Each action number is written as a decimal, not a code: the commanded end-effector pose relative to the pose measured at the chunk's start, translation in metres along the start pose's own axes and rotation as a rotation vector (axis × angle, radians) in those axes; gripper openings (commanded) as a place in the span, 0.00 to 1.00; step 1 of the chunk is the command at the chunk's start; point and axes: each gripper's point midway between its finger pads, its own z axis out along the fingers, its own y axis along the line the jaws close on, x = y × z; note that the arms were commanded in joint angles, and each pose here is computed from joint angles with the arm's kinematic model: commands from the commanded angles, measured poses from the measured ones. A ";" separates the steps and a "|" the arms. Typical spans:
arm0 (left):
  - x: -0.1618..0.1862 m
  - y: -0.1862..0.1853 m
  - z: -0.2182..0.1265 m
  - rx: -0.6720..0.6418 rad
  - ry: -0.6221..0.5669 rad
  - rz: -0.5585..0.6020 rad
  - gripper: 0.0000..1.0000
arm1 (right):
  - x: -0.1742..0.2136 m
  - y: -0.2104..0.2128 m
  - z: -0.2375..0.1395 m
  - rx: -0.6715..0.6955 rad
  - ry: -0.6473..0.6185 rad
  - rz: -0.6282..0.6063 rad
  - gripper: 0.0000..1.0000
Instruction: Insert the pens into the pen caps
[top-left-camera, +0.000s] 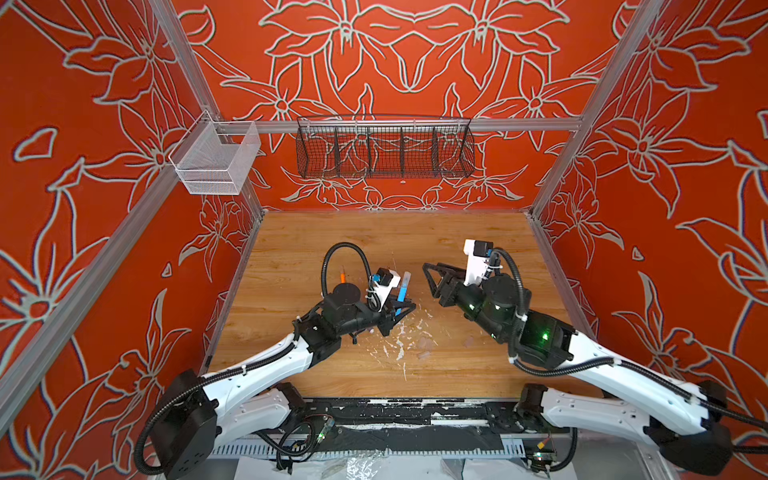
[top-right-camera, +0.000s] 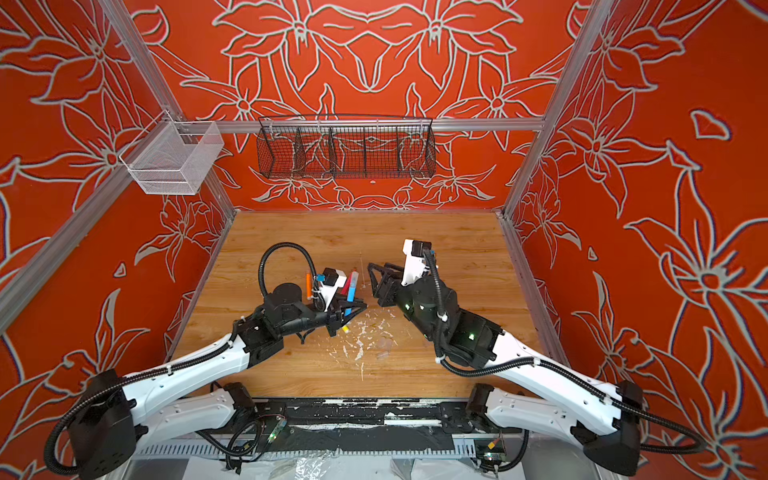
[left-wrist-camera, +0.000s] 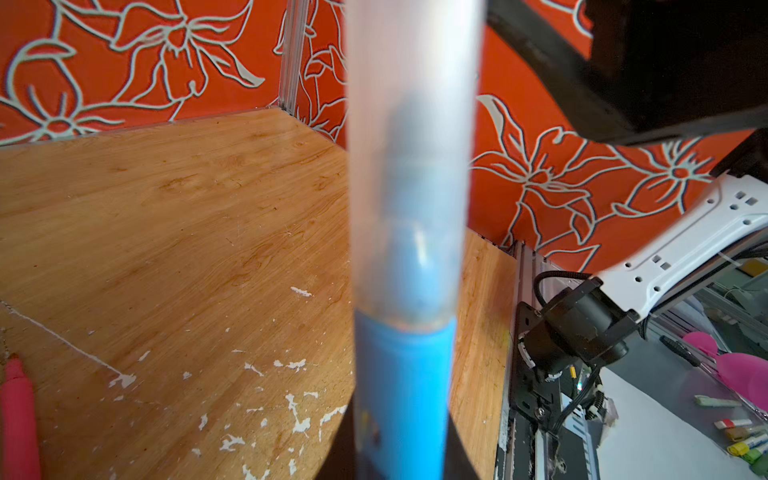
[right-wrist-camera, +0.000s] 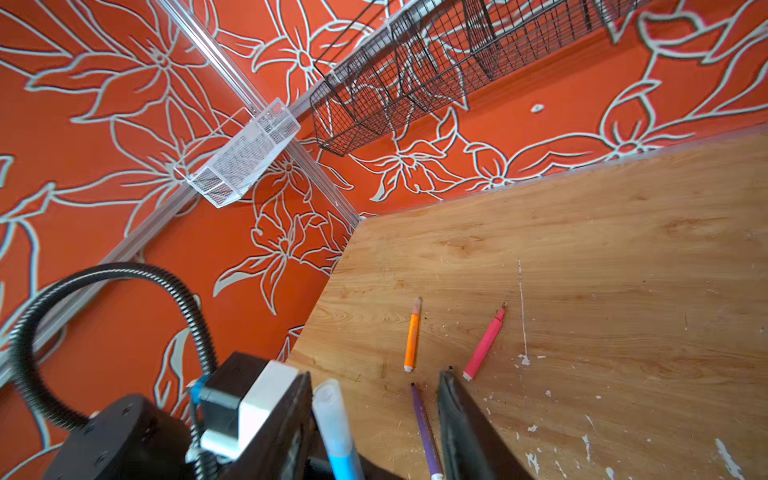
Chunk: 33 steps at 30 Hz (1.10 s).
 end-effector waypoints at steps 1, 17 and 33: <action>-0.006 -0.006 0.001 0.029 -0.022 0.034 0.00 | 0.013 0.011 0.014 -0.058 0.108 0.033 0.50; -0.006 -0.007 0.001 0.029 -0.016 0.040 0.00 | 0.034 0.027 0.032 -0.133 0.192 -0.001 0.44; -0.007 -0.008 -0.002 0.024 -0.028 0.045 0.00 | 0.045 0.021 0.038 -0.111 0.222 -0.013 0.32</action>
